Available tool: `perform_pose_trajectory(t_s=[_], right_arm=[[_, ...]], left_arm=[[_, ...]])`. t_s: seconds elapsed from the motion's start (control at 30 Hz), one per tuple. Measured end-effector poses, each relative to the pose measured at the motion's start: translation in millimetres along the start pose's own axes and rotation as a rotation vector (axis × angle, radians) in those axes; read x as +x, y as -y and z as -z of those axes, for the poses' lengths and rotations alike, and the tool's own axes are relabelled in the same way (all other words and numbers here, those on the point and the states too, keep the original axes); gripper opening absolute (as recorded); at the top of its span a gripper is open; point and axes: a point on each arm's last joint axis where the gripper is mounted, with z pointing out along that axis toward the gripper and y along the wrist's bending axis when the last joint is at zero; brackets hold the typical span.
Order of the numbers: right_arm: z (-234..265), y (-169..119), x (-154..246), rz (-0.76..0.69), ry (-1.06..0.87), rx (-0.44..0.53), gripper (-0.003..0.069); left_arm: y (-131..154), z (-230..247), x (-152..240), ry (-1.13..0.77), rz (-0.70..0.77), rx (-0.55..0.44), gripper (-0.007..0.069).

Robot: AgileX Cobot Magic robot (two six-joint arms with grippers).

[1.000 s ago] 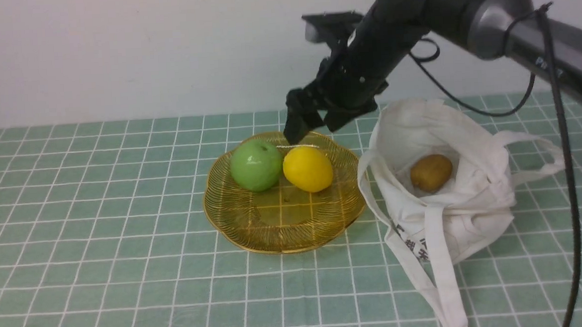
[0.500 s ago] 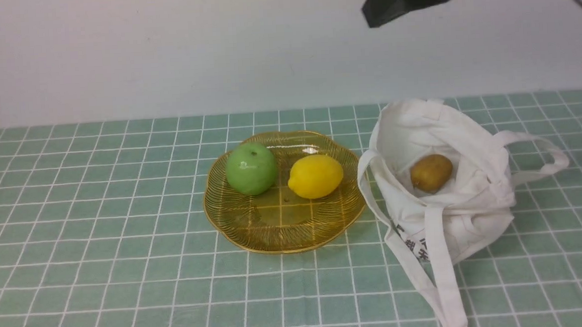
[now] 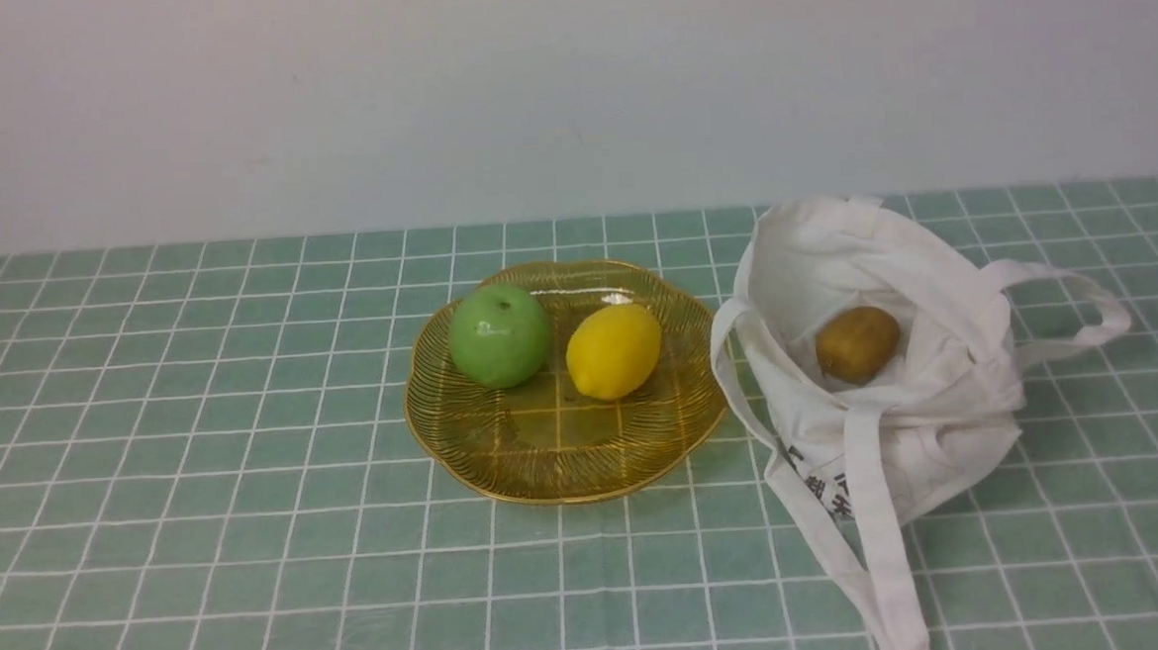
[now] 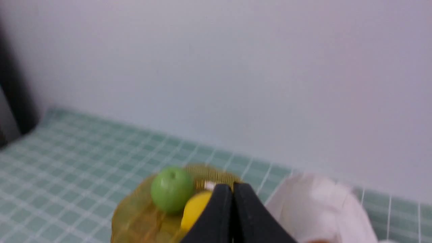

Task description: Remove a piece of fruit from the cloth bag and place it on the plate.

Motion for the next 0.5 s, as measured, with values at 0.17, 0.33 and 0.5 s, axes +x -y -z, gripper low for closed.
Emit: perform_pose_trajectory(t_s=[0.17, 0.33, 0.5], right_arm=[[36, 0, 17, 0.001, 0.158, 0.009, -0.0014], [52, 0, 13, 0.018, 0.236, 0.011, -0.0014], [53, 0, 13, 0.022, 0.240, 0.012, -0.0014]], left_arm=[[0, 0, 0, 0.000, 0.000, 0.000, -0.0008], [0, 0, 0, 0.000, 0.000, 0.000, -0.0008], [0, 0, 0, 0.000, 0.000, 0.000, -0.0008]])
